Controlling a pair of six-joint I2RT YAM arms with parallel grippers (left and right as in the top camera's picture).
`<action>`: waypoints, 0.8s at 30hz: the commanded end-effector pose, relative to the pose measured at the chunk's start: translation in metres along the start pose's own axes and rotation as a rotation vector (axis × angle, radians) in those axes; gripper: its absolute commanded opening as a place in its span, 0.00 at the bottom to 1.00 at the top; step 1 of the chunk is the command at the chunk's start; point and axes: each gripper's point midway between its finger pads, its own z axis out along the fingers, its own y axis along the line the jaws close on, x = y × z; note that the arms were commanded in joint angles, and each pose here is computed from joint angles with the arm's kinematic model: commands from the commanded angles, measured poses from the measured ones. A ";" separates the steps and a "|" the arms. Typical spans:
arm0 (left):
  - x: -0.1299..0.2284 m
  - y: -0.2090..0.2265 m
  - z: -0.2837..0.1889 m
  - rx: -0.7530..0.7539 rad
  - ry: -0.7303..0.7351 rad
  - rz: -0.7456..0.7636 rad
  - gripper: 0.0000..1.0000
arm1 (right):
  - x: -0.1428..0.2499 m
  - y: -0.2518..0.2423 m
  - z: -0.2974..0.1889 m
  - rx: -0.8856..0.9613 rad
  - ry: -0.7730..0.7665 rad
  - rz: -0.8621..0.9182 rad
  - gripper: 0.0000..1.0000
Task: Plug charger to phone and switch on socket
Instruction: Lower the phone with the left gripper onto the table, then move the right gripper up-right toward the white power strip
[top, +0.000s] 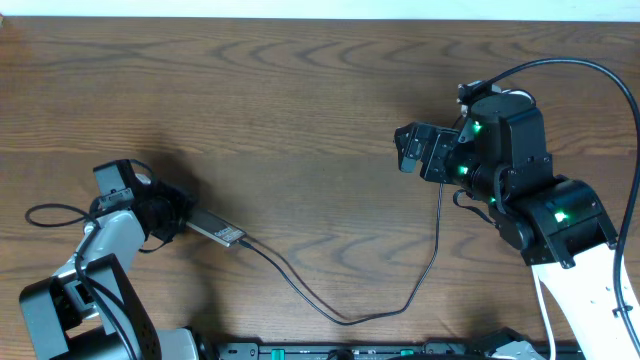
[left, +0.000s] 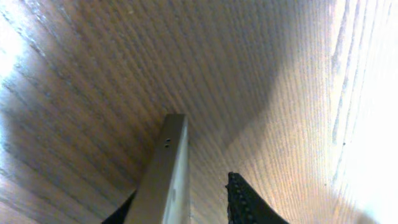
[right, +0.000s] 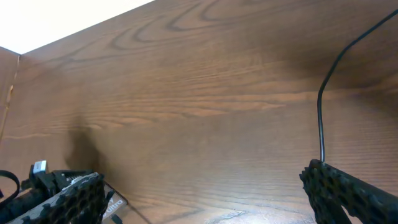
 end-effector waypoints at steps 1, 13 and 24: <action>0.001 0.005 0.001 -0.028 0.001 0.007 0.36 | -0.003 0.000 -0.003 0.009 -0.012 -0.017 0.99; 0.006 0.009 0.000 -0.045 0.019 -0.004 0.54 | -0.002 -0.002 -0.003 0.018 -0.009 -0.017 0.99; 0.008 0.013 0.000 -0.058 0.028 -0.011 0.59 | -0.002 -0.001 -0.003 0.018 -0.009 -0.017 0.99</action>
